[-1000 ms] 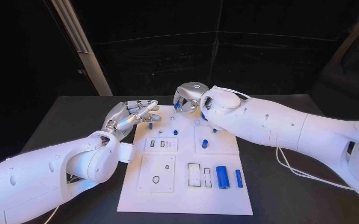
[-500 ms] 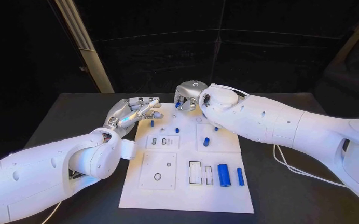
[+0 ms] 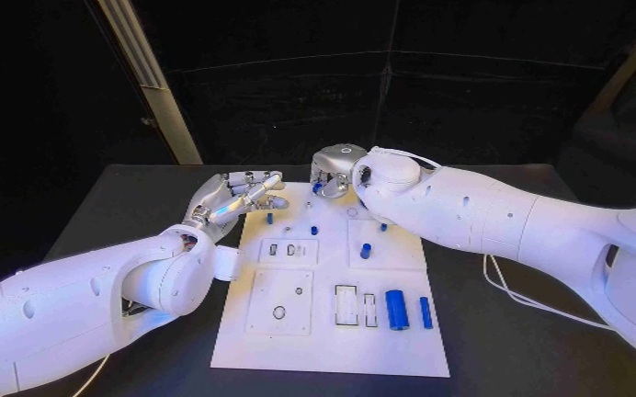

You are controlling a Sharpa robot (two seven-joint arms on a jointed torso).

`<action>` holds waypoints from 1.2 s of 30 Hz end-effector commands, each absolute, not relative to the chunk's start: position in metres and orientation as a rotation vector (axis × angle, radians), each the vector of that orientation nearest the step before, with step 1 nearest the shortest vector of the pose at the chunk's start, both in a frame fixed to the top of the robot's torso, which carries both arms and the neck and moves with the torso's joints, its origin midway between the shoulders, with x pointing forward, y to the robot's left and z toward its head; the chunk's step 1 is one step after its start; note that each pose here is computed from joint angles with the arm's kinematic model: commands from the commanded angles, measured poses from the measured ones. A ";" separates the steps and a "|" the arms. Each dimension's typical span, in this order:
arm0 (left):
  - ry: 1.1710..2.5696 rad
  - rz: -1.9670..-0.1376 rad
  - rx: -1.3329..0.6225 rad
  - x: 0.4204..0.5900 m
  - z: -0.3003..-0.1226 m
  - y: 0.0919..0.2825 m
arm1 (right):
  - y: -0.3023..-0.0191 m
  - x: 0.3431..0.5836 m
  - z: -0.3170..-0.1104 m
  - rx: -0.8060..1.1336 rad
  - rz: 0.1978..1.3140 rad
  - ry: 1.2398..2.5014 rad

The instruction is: Assemble the parts on the task board

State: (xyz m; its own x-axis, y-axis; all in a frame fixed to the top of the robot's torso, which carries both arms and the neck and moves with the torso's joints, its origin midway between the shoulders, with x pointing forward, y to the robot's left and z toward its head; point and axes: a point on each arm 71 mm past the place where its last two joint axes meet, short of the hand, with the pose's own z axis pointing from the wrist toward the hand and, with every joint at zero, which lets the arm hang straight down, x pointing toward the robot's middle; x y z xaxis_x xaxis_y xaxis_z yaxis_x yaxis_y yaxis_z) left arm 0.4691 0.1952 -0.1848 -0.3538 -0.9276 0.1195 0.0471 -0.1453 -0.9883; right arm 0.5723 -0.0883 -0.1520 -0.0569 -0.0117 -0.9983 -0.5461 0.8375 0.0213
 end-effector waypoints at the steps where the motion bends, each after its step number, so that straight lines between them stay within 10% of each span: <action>1: 1.346 -1.624 -1.051 0.469 -0.183 0.193 | -0.087 0.573 -0.154 -0.470 0.444 1.599; 36: 1.348 -1.604 -1.058 0.471 -0.183 0.200 | -0.120 0.562 -0.142 -0.374 0.514 1.505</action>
State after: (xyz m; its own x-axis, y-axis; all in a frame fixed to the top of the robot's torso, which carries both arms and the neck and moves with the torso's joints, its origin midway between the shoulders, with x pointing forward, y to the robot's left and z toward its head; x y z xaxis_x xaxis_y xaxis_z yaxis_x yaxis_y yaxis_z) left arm 0.4712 0.2009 -0.1846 -0.3426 -0.9326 0.1133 0.0422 -0.1357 -0.9898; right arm 0.5641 -0.1185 -0.1493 -0.0376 0.0216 -0.9991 -0.5437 0.8384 0.0386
